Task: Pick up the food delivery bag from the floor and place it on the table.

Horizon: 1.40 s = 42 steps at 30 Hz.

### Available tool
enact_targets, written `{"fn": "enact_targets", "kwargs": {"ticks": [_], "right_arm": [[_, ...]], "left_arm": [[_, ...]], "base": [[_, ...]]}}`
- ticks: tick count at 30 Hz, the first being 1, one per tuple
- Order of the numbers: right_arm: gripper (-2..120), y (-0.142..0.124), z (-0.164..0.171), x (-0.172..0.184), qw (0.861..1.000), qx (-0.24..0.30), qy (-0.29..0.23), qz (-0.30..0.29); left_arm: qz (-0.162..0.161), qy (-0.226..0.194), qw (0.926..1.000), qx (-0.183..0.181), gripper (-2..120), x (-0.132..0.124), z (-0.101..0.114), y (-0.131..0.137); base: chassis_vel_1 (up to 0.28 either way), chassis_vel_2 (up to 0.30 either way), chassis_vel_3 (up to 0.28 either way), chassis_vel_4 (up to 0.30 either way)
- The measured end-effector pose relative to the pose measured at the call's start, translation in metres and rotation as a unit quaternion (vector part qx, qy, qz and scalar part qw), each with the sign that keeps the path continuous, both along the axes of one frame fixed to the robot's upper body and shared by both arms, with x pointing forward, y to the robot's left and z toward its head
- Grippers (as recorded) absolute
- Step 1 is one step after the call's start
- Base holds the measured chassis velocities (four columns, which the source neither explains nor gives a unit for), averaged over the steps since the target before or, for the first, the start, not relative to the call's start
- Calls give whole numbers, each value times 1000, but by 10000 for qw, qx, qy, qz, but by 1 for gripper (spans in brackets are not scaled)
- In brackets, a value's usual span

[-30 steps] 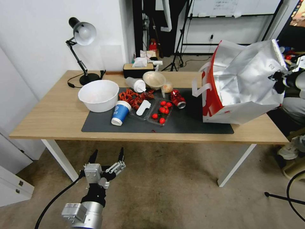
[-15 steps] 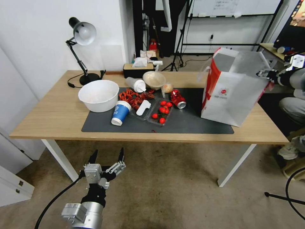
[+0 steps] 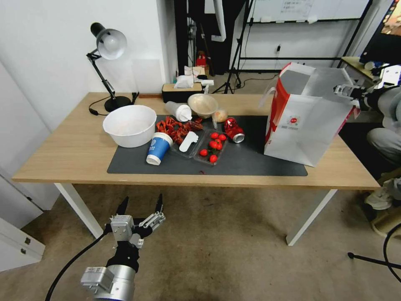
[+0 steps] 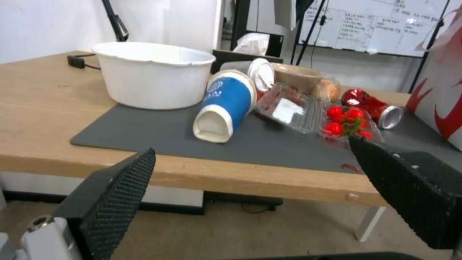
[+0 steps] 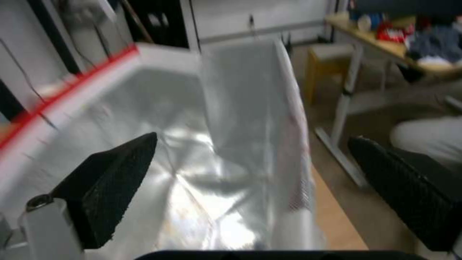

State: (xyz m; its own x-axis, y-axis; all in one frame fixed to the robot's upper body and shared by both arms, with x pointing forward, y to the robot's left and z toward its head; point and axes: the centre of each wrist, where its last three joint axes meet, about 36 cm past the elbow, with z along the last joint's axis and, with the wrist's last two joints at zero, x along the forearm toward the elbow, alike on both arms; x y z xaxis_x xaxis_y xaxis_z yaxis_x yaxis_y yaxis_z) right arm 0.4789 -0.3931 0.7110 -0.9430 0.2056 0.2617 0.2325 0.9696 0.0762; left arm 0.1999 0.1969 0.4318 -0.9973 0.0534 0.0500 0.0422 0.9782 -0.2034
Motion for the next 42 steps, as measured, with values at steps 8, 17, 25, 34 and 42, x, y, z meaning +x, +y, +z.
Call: {"fn": "enact_targets", "kwargs": {"ticks": [8,17,25,34,42], "right_arm": [[100,34,-49,-33,9818,-188,-1756,697],[100,71,-154,-85,9490,-167,-2789,1462],[100,82,-229,-132,9452,-236,-2786,1684],[100,93,-307,-208,9554,84,-2501,1570],[100,105,-341,-245,9665,379,-2153,1343]], "left_arm": [[103,-74,9999,58,100,3,7,3],[295,-350,9989,41,100,1,4,3],[363,-428,9984,25,100,1,5,2],[420,-403,9983,28,100,3,-3,1],[383,-311,9987,79,100,4,-12,1]], "base": [[0,0,0,0],[0,0,0,0],[0,0,0,0],[0,0,0,0],[0,0,0,0]]}}
